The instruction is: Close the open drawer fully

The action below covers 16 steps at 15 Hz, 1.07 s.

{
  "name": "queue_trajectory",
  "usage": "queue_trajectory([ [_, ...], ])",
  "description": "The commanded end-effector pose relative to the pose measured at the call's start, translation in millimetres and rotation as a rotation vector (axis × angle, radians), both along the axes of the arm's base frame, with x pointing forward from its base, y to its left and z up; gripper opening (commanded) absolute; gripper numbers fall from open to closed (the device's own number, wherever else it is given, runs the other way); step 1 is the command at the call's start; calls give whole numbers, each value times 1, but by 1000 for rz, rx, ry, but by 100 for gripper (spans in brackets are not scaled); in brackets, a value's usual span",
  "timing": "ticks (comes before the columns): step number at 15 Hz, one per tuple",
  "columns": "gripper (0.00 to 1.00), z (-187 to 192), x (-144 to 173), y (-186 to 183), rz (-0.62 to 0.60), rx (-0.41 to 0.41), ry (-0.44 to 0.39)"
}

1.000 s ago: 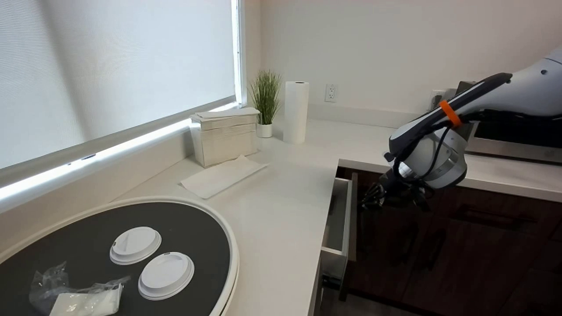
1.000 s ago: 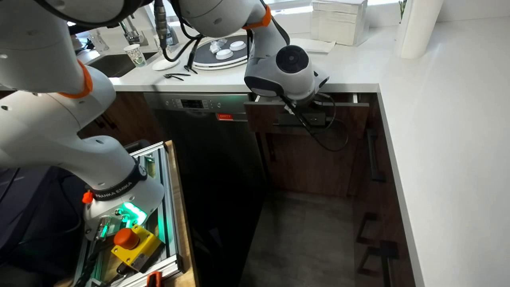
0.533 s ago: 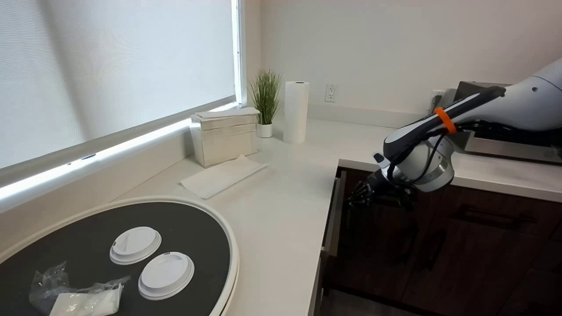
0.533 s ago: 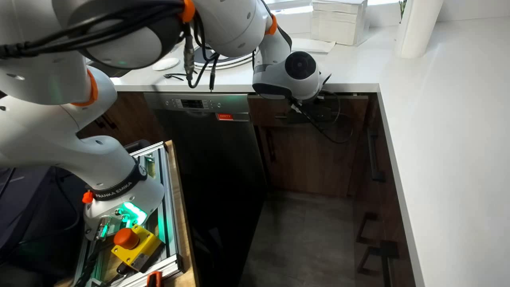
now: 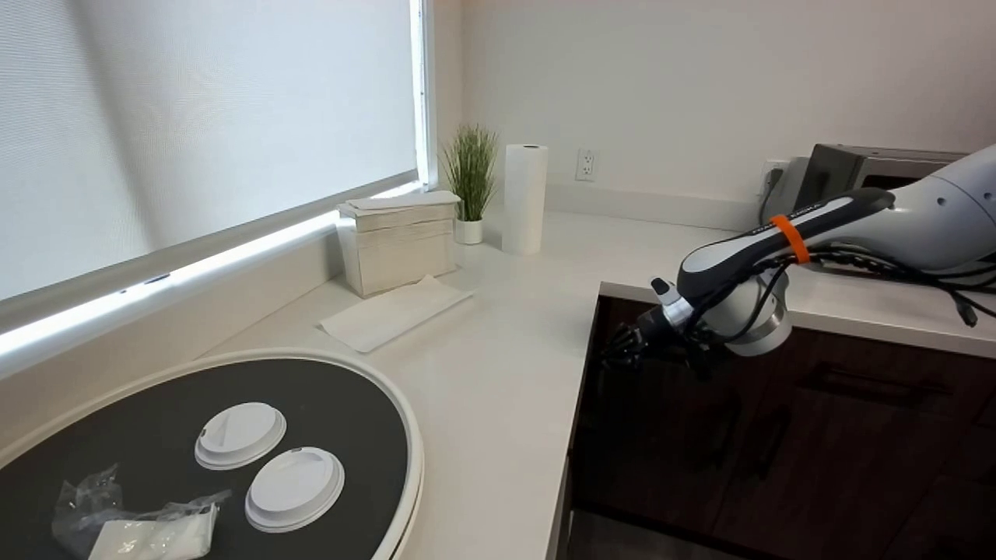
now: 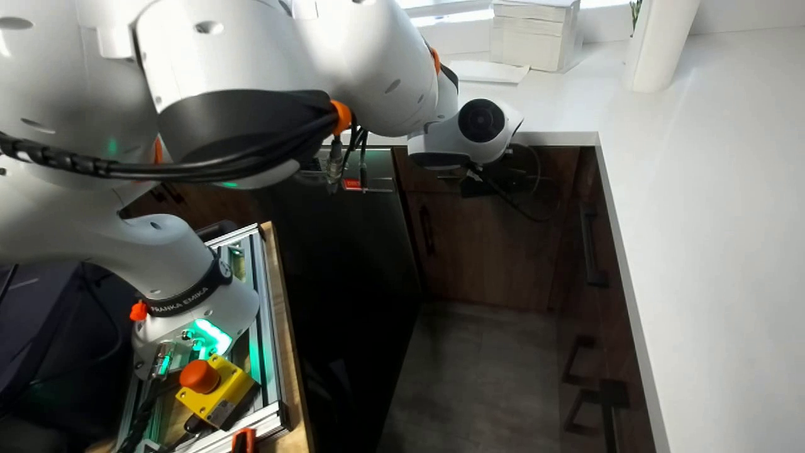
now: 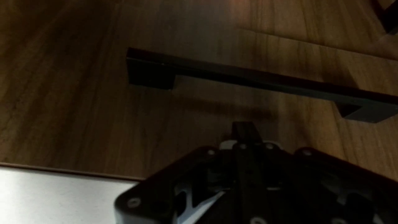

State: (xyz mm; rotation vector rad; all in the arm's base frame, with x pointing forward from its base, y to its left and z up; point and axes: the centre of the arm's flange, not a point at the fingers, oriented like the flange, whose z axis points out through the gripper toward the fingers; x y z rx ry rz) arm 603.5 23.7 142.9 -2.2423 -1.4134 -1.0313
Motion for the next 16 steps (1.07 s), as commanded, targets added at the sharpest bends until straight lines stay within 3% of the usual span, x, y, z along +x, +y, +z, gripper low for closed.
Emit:
queue_trajectory([
  [1,0,-11,7,13,-3,58,-50],
  [6,0,-10,8,13,-14,74,-59],
  [12,0,-14,7,14,-24,172,-48],
  [13,0,-16,6,13,-22,172,-45],
  [16,0,-6,-6,3,-43,67,18],
])
